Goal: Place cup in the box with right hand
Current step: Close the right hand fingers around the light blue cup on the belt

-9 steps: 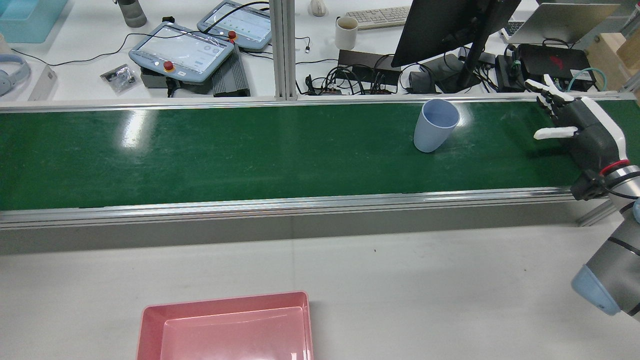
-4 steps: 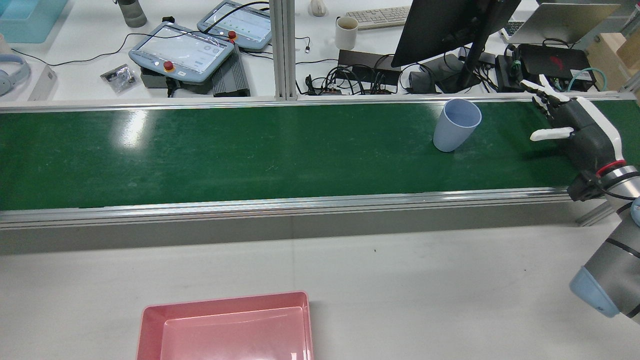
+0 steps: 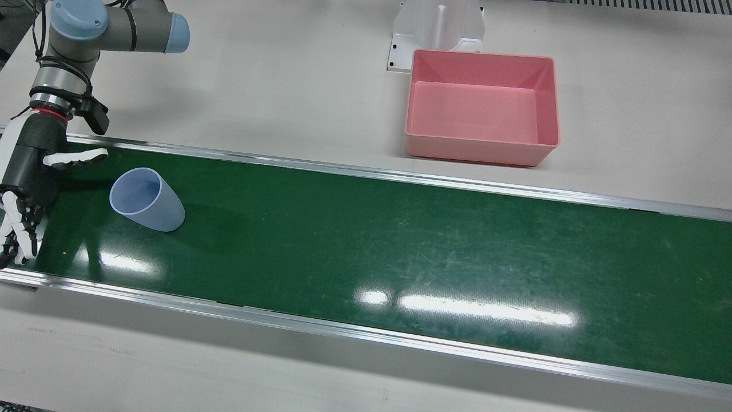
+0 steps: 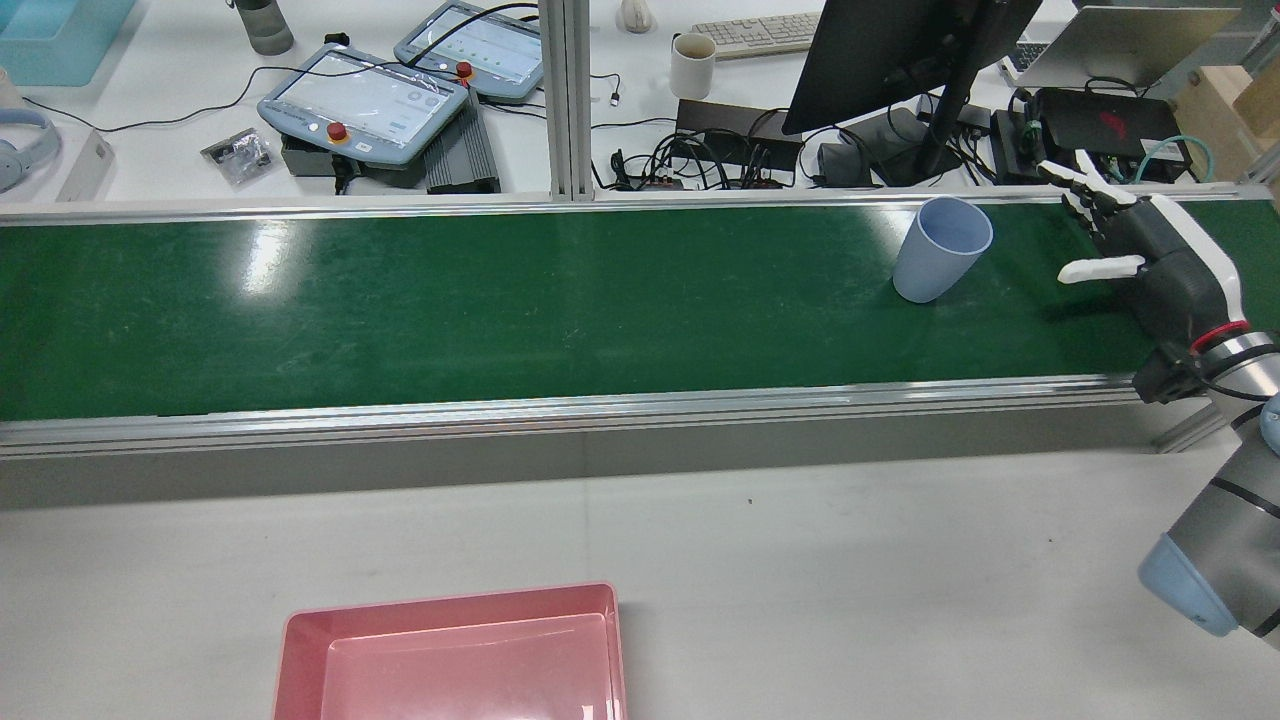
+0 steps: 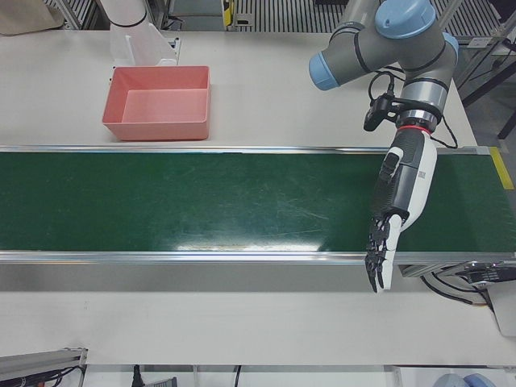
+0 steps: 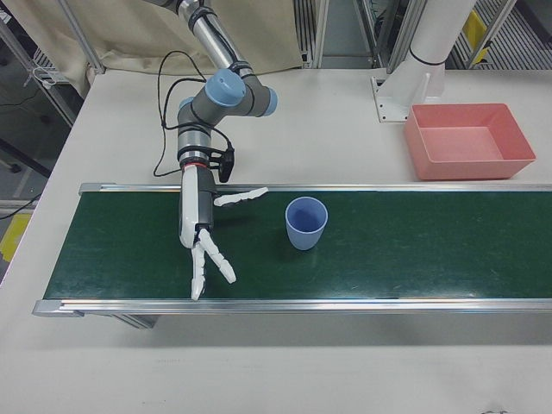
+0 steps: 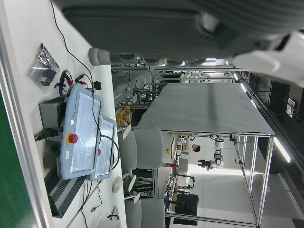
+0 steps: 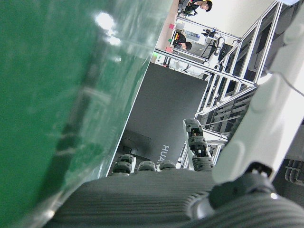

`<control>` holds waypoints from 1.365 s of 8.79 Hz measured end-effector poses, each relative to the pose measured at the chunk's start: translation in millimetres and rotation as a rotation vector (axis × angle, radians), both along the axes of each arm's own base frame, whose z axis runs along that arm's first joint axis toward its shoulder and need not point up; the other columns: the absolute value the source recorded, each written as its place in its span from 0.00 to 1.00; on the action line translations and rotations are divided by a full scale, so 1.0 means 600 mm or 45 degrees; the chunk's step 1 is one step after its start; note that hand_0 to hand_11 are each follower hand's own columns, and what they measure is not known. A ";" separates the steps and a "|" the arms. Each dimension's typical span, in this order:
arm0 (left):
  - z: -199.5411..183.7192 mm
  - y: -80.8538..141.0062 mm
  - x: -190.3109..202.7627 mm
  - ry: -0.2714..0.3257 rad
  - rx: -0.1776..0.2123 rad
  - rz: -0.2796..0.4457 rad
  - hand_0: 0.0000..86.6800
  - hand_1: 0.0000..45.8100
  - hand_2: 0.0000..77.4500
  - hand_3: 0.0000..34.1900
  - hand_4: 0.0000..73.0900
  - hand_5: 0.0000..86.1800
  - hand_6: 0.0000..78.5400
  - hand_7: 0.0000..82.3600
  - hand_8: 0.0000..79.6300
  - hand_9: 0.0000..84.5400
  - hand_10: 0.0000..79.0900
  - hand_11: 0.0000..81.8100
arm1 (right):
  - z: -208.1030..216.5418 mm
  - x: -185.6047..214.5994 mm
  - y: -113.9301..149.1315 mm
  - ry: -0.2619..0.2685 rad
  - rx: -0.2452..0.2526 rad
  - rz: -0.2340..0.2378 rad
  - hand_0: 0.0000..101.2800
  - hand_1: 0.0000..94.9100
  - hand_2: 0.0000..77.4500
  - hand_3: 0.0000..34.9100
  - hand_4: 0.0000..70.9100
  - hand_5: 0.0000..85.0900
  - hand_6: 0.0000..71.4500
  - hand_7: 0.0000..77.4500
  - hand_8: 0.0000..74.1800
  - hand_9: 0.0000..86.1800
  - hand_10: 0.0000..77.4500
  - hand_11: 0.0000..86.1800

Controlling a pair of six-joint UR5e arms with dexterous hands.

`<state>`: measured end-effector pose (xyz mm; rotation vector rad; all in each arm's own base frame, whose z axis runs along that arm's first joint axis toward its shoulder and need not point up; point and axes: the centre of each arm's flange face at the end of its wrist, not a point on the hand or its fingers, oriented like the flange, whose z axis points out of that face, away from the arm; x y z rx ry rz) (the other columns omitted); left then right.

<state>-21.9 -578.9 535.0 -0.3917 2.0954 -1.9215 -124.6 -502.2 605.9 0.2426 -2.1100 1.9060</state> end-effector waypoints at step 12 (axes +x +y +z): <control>-0.001 0.000 0.000 0.000 0.002 0.002 0.00 0.01 0.01 0.00 0.00 0.00 0.00 0.00 0.00 0.00 0.00 0.00 | -0.012 -0.021 0.000 -0.011 0.015 -0.013 0.46 0.23 0.01 0.00 0.00 0.07 0.06 0.02 0.01 0.03 0.06 0.09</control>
